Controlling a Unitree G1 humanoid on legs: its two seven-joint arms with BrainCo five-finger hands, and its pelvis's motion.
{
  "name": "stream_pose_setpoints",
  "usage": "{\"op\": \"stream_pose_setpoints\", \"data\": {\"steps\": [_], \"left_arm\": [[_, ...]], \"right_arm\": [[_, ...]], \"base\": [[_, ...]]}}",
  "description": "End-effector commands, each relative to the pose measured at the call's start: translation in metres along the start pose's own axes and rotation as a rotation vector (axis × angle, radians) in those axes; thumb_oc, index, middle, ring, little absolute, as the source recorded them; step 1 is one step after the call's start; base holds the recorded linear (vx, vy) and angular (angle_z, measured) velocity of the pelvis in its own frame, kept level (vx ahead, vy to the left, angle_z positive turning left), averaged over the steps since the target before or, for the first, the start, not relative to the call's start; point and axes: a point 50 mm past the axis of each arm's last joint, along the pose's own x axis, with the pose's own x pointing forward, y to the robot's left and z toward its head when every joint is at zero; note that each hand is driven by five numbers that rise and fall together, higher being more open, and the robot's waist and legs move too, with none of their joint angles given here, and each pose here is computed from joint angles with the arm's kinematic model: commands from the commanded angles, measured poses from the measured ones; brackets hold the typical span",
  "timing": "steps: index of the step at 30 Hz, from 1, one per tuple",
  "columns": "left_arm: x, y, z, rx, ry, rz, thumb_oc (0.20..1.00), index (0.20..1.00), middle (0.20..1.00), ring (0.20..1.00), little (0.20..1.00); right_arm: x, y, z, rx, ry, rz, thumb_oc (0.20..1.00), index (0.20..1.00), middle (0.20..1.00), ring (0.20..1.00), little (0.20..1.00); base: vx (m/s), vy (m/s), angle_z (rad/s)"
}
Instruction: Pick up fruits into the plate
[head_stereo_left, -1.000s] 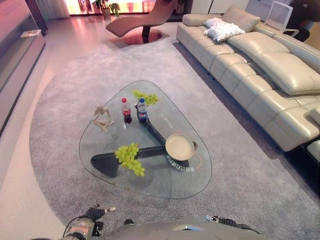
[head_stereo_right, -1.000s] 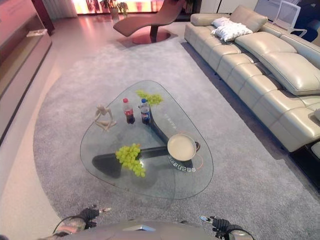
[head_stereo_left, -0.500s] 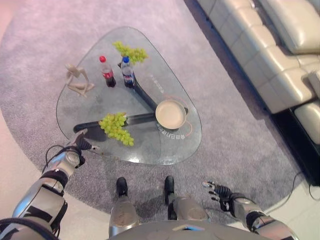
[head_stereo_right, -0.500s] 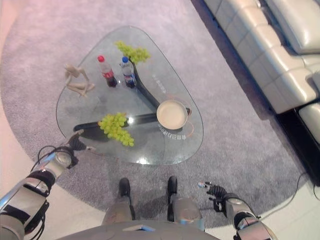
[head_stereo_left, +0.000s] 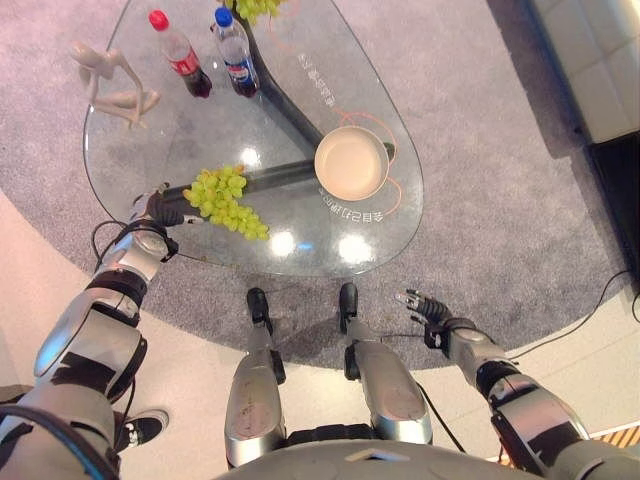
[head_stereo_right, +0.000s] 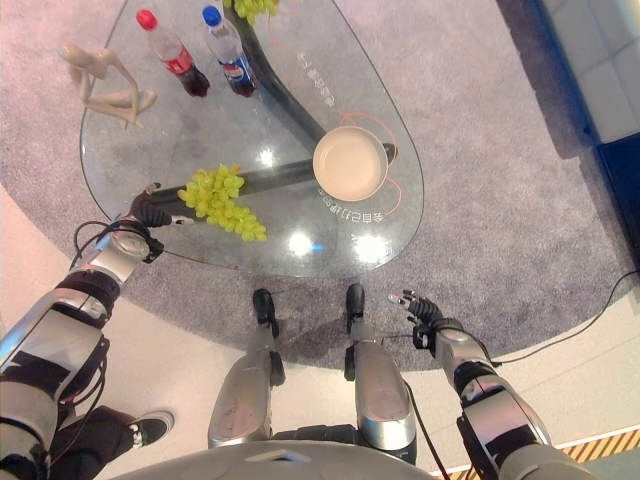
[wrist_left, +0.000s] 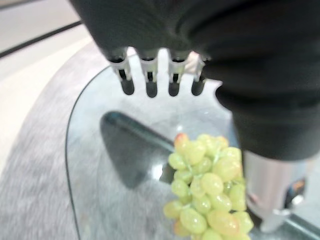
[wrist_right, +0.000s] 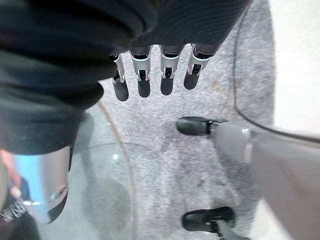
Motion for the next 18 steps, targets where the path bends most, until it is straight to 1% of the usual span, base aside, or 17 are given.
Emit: {"op": "stream_pose_setpoints", "data": {"steps": [1, 4, 7, 8, 10, 14, 18], "left_arm": [[0.004, 0.015, 0.003, -0.157, 0.057, 0.082, 1.000, 1.000, 1.000, 1.000, 1.000], [0.004, 0.020, 0.001, -0.317, 0.123, 0.128, 1.000, 1.000, 1.000, 1.000, 1.000], [0.004, 0.019, -0.007, -0.545, 0.220, 0.132, 1.000, 1.000, 1.000, 1.000, 1.000], [0.004, 0.019, -0.008, -0.560, 0.226, 0.133, 1.000, 1.000, 1.000, 1.000, 1.000], [0.003, 0.016, -0.014, -0.664, 0.283, 0.147, 1.000, 1.000, 1.000, 1.000, 1.000], [0.003, 0.015, -0.014, -0.744, 0.330, 0.163, 1.000, 1.000, 1.000, 1.000, 1.000], [0.003, 0.015, -0.009, -0.770, 0.353, 0.198, 1.000, 1.000, 1.000, 1.000, 1.000]], "right_arm": [[-0.006, -0.005, -0.012, 0.015, -0.027, -0.011, 1.000, 1.000, 1.000, 1.000, 1.000], [-0.012, -0.002, -0.020, -0.013, -0.059, 0.010, 1.000, 1.000, 1.000, 1.000, 1.000], [-0.013, 0.005, -0.024, 0.008, -0.065, 0.012, 1.000, 1.000, 1.000, 1.000, 1.000], [-0.013, 0.005, -0.024, 0.013, -0.066, 0.011, 1.000, 1.000, 1.000, 1.000, 1.000], [-0.012, 0.010, -0.025, 0.035, -0.071, 0.014, 1.000, 1.000, 1.000, 1.000, 1.000], [-0.010, 0.016, -0.021, 0.048, -0.082, 0.022, 1.000, 1.000, 1.000, 1.000, 1.000], [-0.008, 0.021, -0.016, 0.076, -0.100, 0.032, 1.000, 1.000, 1.000, 1.000, 1.000]], "base": [[-0.06, 0.102, -0.11], [-0.07, 0.086, -0.13], [-0.02, -0.002, -0.14], [-0.02, -0.051, -0.08], [-0.01, -0.071, -0.06], [0.00, -0.054, -0.04], [0.00, -0.069, -0.03]]}}
